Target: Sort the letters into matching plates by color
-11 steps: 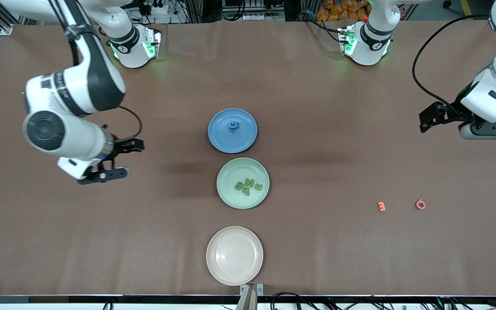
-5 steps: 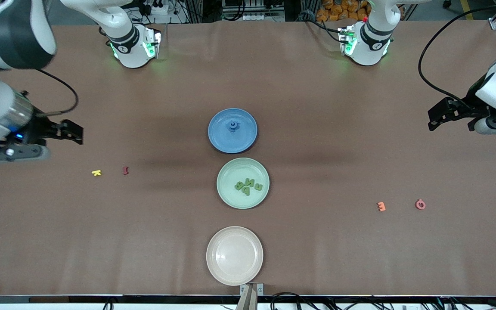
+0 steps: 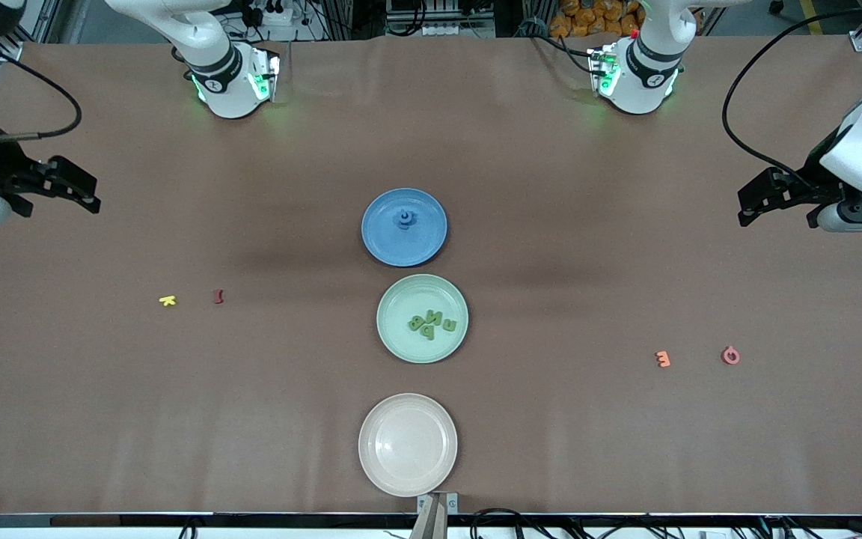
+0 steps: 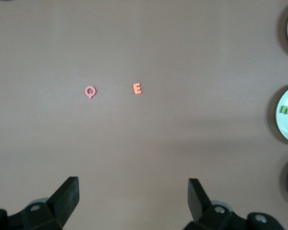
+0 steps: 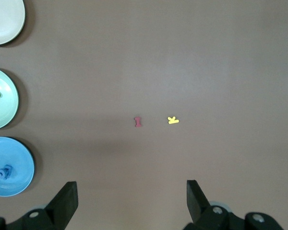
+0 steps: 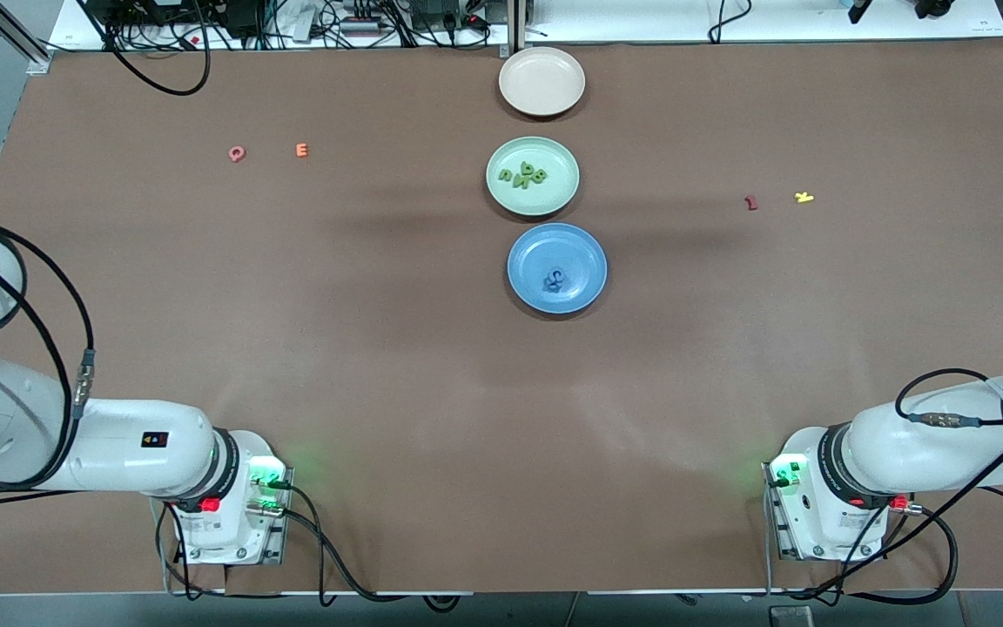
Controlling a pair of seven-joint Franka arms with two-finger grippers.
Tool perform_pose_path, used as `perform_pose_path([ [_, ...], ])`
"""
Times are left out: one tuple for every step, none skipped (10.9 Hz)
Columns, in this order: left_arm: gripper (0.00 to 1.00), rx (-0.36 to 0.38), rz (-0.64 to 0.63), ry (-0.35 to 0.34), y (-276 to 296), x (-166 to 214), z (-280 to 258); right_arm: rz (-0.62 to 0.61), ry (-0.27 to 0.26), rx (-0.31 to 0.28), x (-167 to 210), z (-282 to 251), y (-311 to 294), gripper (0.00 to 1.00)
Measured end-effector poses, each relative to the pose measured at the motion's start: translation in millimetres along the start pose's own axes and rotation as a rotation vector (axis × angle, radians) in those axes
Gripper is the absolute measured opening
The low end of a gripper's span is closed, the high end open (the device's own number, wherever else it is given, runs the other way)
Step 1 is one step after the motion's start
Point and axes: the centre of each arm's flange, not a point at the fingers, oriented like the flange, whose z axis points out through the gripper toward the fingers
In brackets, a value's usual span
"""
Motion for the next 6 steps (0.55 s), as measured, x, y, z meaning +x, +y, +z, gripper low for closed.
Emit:
perform_pose_path([
  [1.0,0.0,0.0,0.0,0.2,0.0,-0.1,0.002,0.002,0.005,-4.9,-6.3,0.7,1.0],
  [1.0,0.0,0.001,0.0,0.4,0.0,0.0,0.002,0.008,0.01,-6.9,-9.8,0.1,1.0],
  [1.0,-0.001,0.001,-0.001,0.6,0.1,0.3,0.001,0.009,0.016,-7.3,-10.5,-0.8,1.0],
  [1.0,-0.001,0.002,-0.001,1.1,0.2,0.6,0.001,0.007,0.026,-7.3,-9.6,-1.9,1.0],
  [1.0,-0.001,0.003,-0.001,1.9,0.1,0.7,0.001,0.003,0.031,-7.6,-8.8,-2.4,1.0],
  [1.0,-0.001,0.004,-0.001,2.5,0.1,0.7,0.001,-0.007,0.032,-8.6,-7.5,-2.4,1.0],
])
